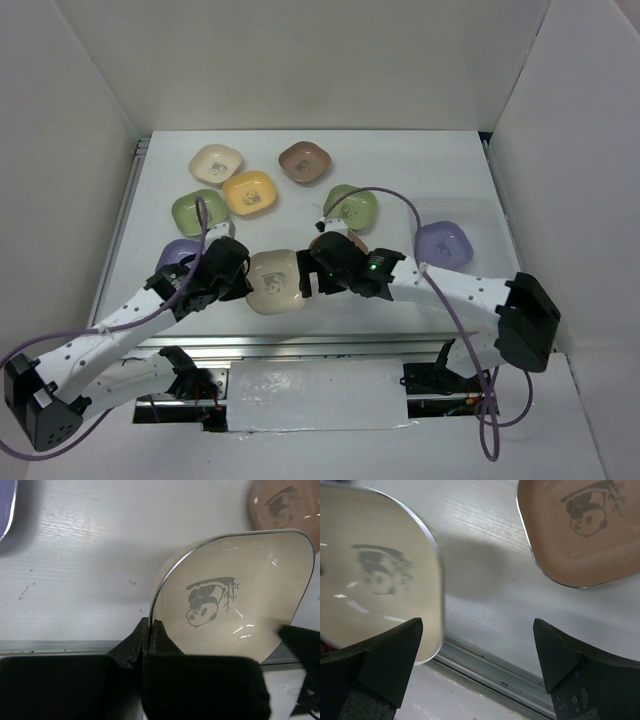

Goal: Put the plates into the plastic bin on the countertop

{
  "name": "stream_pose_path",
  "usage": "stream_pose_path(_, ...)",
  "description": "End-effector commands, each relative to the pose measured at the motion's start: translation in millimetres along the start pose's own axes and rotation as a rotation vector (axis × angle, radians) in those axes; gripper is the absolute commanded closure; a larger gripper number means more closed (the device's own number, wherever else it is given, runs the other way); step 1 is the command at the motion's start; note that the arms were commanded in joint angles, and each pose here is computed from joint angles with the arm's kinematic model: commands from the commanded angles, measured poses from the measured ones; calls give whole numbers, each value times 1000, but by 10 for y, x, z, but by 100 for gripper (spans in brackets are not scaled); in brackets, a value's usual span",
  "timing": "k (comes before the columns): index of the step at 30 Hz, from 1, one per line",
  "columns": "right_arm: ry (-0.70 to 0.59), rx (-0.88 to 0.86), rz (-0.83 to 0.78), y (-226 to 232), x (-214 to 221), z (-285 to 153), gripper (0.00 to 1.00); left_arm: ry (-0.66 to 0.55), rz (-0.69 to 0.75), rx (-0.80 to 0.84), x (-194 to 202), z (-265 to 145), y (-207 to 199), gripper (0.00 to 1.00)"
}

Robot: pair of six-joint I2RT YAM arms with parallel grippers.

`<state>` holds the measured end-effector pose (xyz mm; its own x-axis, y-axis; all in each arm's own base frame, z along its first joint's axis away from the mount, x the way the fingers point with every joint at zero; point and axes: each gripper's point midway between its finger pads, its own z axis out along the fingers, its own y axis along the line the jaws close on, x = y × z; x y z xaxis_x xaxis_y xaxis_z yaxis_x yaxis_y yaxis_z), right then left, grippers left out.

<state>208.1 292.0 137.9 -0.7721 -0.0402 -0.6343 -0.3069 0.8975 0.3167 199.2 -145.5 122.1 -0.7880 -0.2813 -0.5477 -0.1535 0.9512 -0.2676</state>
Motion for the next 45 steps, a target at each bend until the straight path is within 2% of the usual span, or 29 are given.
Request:
stream_pose_path(1,-42,-30,-31,282,-153,122,1,-63,-9,42,-192,-301,-38,100)
stream_pose_path(3,-38,-48,-28,377,-153,173,8,-73,-7,42,-245,-384,-38,100)
stream_pose_path(5,-31,-72,-18,438,-119,233,28,-81,-1,56,-296,-454,-75,100)
stream_pose_path(6,-35,-80,-10,445,-124,242,33,-80,5,69,-305,-470,-101,100)
stream_pose_path(8,-58,-117,13,490,-161,229,51,-71,17,118,-303,-517,-186,100)
stream_pose_path(9,-67,-129,26,490,-180,218,62,-77,14,142,-324,-529,-236,100)
stream_pose_path(10,-94,-148,46,501,-260,150,91,-80,14,158,-333,-548,-263,98)
stream_pose_path(11,-103,-141,77,440,-268,156,100,-78,16,172,-334,-553,-292,93)
stream_pose_path(13,-146,-110,135,272,-382,68,100,-88,7,164,-382,-565,-307,52)
stream_pose_path(14,-154,-75,159,149,-402,45,100,-110,-7,123,-429,-564,-245,13)
stream_pose_path(15,-185,-54,200,31,-496,-63,100,-122,-31,98,-469,-568,-220,1)
stream_pose_path(16,-178,40,274,-316,-488,-65,100,-137,-44,73,-519,-613,-179,1)
stream_pose_path(18,-267,133,372,-744,-639,-303,100,-209,-94,19,-669,-668,-82,1)
stream_pose_path(19,-260,224,435,-1053,-519,-370,100,-223,-106,-4,-689,-677,-34,1)
stream_pose_path(20,-325,327,532,-1474,-605,-497,100,-261,-133,-31,-753,-691,20,1)
stream_pose_path(21,-407,332,593,-1631,-690,-733,100,-266,-132,-43,-760,-677,43,1)
stream_pose_path(22,-429,384,646,-1862,-593,-802,100,-279,-132,-25,-798,-652,-14,1)
stream_pose_path(23,-472,424,702,-2043,-582,-911,100,-277,-124,-18,-800,-621,-43,1)
stream_pose_path(24,-583,485,788,-2338,-628,-1174,100,-251,-101,-25,-752,-525,-76,1)
stream_pose_path(27,-670,598,928,-2818,-492,-1397,100,-192,-56,-21,-692,-283,-256,1)
stream_pose_path(31,-653,640,1048,-3193,-415,-1357,100,-128,-18,14,-619,17,-543,1)
stream_pose_path(35,-578,638,1102,-3334,-351,-1166,100,-69,8,8,-549,336,-741,1)
stream_pose_path(40,-527,600,1134,-3365,-273,-931,98,-55,28,-7,-615,608,-943,1)
stream_pose_path(43,-503,583,1133,-3341,-259,-829,90,-32,36,-23,-615,803,-1042,1)
stream_pose_path(44,-491,568,1132,-3323,-260,-806,84,-12,37,-24,-594,890,-1084,1)
stream_pose_path(45,-489,559,1131,-3299,-279,-815,40,-6,34,-19,-589,939,-1119,1)
